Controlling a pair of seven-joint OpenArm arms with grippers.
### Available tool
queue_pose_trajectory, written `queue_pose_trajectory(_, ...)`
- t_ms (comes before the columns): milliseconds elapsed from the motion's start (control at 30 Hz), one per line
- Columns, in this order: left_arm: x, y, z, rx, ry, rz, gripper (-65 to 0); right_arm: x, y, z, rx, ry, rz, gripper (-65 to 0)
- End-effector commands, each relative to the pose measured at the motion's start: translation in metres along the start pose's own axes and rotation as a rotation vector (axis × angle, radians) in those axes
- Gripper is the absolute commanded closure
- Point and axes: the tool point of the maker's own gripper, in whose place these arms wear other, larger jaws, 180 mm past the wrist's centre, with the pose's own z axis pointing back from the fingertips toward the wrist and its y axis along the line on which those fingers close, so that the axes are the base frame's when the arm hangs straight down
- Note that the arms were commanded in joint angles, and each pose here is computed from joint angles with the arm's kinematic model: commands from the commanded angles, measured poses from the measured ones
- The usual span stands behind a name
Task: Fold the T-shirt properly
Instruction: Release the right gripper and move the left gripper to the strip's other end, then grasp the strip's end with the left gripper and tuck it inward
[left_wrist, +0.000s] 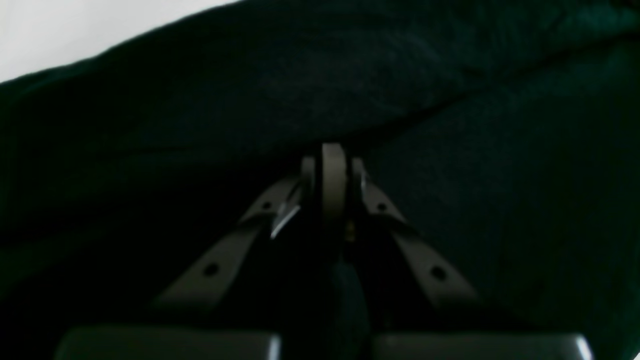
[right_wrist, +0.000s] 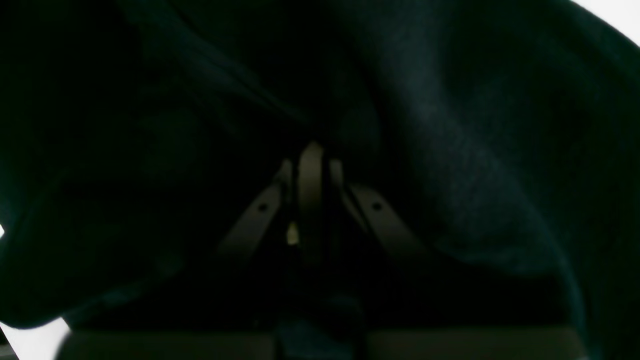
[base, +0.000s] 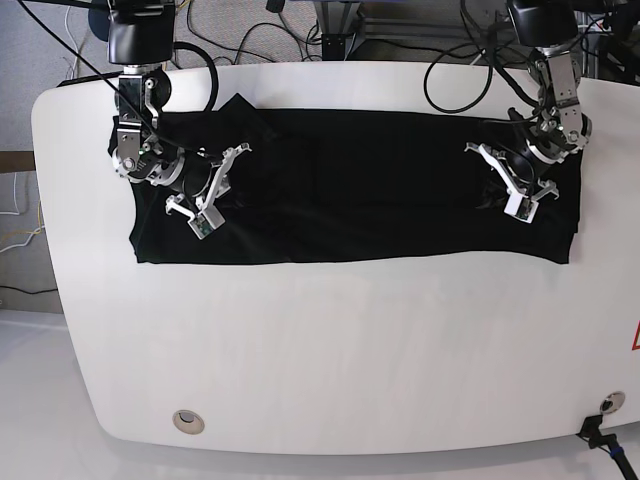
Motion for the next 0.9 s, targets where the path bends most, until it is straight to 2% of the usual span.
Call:
queue_pose_trajectory(0,-0.009,0.018,0.003,0.046,0.068,-0.033,0.0,-0.046,-0.008,0.002,-0.062,0.207,0.021,0.0)
queue_pose_trajectory(200,0.003,0.026,0.002,0.056,0.049,-0.047,0.0,-0.046,-0.004,0.000,-0.056,0.203,0.014,0.0)
queue_pose_trajectory(333,0.037,0.035,0.012,0.083,-0.026,-0.093,0.0,-0.044,0.001,-0.003,-0.048,0.196,0.010,0.0)
queue_pose_trajectory(433,0.058,0.054,0.032,0.140,-0.082,-0.049,-23.5,-0.044,0.002,-0.004,-0.046,0.195,0.008,0.0)
queue_pose_trajectory(467,0.062,0.059,0.037,0.155,-0.084,-0.038,-28.4,-0.043,0.002,-0.004,-0.047,0.193,0.009,0.0)
queue_pose_trajectory(500,0.065,0.064,0.042,0.167,-0.088,-0.025,-30.2,-0.043,0.002,-0.004,-0.047,0.193,0.009,0.0)
queue_pose_trajectory(567,0.073,0.086,0.056,0.220,-0.107,0.036,-29.6,-0.043,0.002,-0.005,-0.045,0.192,0.007,0.0)
queue_pose_trajectory(667,0.058,0.124,0.075,0.284,-0.069,0.160,-30.1,-0.043,0.002,-0.005,-0.045,0.193,0.006,0.0)
queue_pose_trajectory(767,0.029,0.147,0.081,0.298,-0.041,0.305,-30.2,-0.043,0.002,-0.005,-0.045,0.193,0.006,0.0)
queue_pose_trajectory(867,0.009,0.159,0.086,0.301,-0.012,0.370,-30.2,-0.044,0.002,-0.005,-0.045,0.194,0.005,0.0)
